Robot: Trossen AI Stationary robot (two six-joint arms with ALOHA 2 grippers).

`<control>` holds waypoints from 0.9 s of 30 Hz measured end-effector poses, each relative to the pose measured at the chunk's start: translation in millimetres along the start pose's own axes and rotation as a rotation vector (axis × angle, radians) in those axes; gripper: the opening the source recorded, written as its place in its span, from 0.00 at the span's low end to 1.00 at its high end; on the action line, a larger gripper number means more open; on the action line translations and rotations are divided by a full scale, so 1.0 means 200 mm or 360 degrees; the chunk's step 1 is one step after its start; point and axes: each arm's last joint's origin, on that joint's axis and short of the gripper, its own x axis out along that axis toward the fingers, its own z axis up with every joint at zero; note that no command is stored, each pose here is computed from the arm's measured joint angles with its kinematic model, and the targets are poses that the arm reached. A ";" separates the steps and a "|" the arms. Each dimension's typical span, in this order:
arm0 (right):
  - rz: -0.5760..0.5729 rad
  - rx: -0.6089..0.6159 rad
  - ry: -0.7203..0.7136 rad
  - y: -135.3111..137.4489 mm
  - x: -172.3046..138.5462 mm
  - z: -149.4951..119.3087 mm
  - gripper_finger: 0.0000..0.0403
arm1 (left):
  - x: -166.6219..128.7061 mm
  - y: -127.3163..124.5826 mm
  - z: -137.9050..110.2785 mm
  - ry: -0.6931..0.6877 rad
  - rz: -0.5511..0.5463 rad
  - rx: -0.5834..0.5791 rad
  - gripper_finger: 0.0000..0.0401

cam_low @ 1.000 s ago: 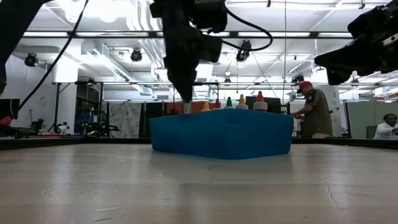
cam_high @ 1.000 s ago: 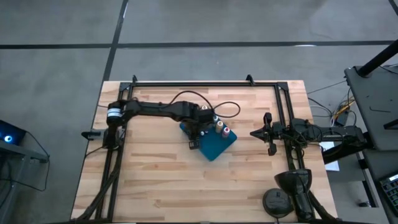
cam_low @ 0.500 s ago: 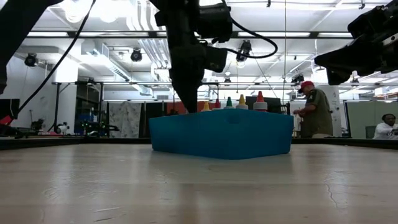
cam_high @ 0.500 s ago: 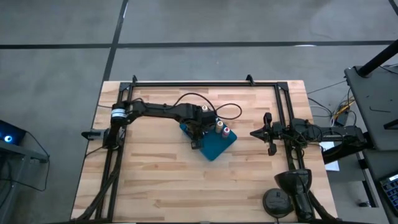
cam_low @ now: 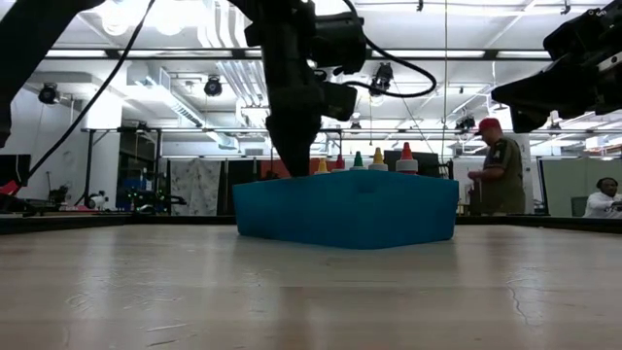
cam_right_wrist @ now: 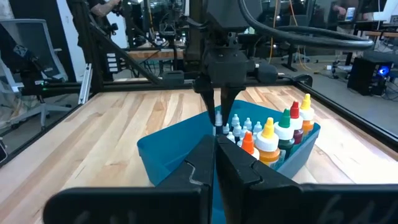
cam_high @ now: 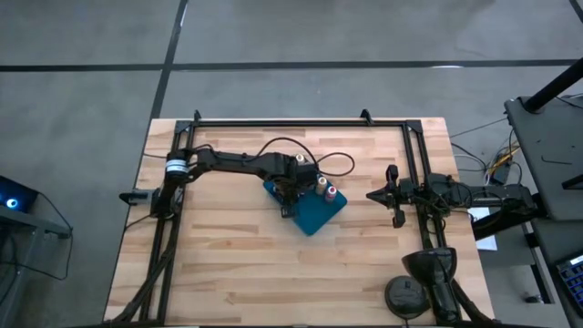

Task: Pick & Place food coloring
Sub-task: Put the black food coloring bottle into the blue bin

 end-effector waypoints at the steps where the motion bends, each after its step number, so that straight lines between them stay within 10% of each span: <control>1: 0.0000 -0.0002 0.0000 0.00 0.00 0.00 0.02 | 0.00 0.00 0.00 -0.0003 0.0004 -0.0001 0.10; 27: -0.0001 0.0000 0.0000 0.00 0.00 0.00 0.02 | 0.15 0.00 -0.07 -0.0001 0.0007 -0.0046 0.10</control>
